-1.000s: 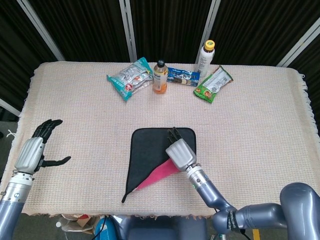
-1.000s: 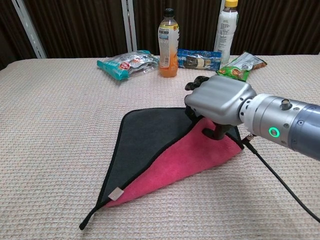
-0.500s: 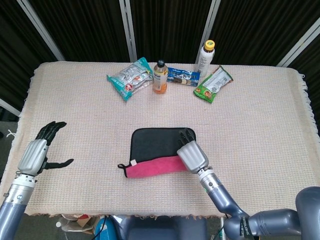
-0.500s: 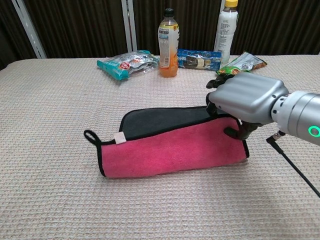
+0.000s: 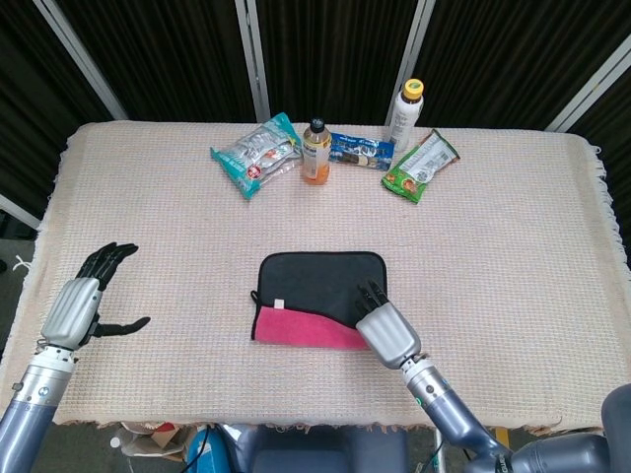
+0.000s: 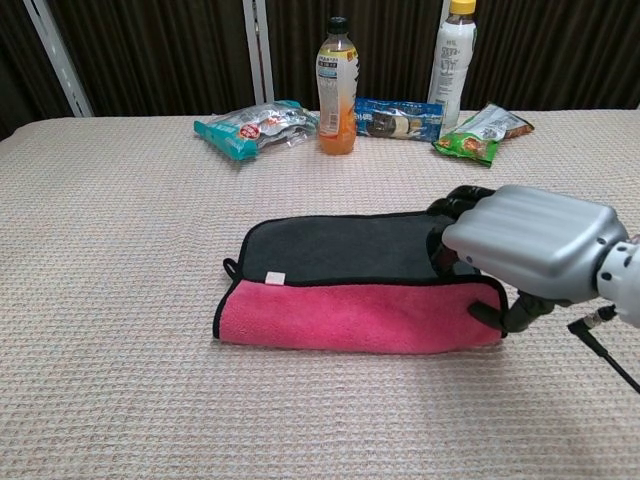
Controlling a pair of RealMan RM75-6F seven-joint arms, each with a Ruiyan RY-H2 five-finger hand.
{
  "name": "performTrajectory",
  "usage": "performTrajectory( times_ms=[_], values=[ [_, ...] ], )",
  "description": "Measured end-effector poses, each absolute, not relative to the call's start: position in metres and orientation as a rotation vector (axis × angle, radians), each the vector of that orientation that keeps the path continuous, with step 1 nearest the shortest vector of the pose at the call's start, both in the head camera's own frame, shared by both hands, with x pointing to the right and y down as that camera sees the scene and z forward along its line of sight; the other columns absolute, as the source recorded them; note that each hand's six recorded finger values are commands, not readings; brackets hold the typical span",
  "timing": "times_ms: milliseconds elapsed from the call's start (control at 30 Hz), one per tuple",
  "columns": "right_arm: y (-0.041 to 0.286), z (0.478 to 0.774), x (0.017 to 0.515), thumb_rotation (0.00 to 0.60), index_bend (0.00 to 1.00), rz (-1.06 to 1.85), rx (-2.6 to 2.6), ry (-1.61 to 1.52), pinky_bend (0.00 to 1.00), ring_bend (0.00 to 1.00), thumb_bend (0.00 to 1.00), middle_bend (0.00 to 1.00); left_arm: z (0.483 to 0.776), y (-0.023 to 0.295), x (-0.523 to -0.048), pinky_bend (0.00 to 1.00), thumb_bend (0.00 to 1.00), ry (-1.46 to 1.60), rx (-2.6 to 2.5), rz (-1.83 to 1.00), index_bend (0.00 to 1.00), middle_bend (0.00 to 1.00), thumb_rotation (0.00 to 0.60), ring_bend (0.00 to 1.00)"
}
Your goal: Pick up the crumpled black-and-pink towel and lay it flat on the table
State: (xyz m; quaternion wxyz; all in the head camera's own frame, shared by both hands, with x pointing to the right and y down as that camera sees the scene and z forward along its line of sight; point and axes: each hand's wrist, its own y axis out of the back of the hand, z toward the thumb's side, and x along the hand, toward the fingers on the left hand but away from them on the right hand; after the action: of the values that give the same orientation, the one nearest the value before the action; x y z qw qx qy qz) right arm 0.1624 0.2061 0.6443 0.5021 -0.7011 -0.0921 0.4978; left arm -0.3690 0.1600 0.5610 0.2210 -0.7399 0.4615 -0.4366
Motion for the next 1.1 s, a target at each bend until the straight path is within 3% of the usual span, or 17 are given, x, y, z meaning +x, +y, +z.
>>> performTrajectory(
  times_ms=[867,1100],
  values=[
    [0.253,0.636,0.174,0.600,0.76,1.180,-1.785,-0.171,0.04,0.06,0.44,0.29,0.561,0.162,-0.368,0.00,0.15,1.274,-2.057,-1.207,0.10,0.09,0.600,0.00],
    [0.264,0.638,0.180,0.600,0.72,1.200,-1.795,-0.120,0.04,0.06,0.44,0.29,0.561,0.161,-0.370,0.00,0.15,1.285,-2.059,-1.206,0.10,0.09,0.600,0.00]
  ],
)
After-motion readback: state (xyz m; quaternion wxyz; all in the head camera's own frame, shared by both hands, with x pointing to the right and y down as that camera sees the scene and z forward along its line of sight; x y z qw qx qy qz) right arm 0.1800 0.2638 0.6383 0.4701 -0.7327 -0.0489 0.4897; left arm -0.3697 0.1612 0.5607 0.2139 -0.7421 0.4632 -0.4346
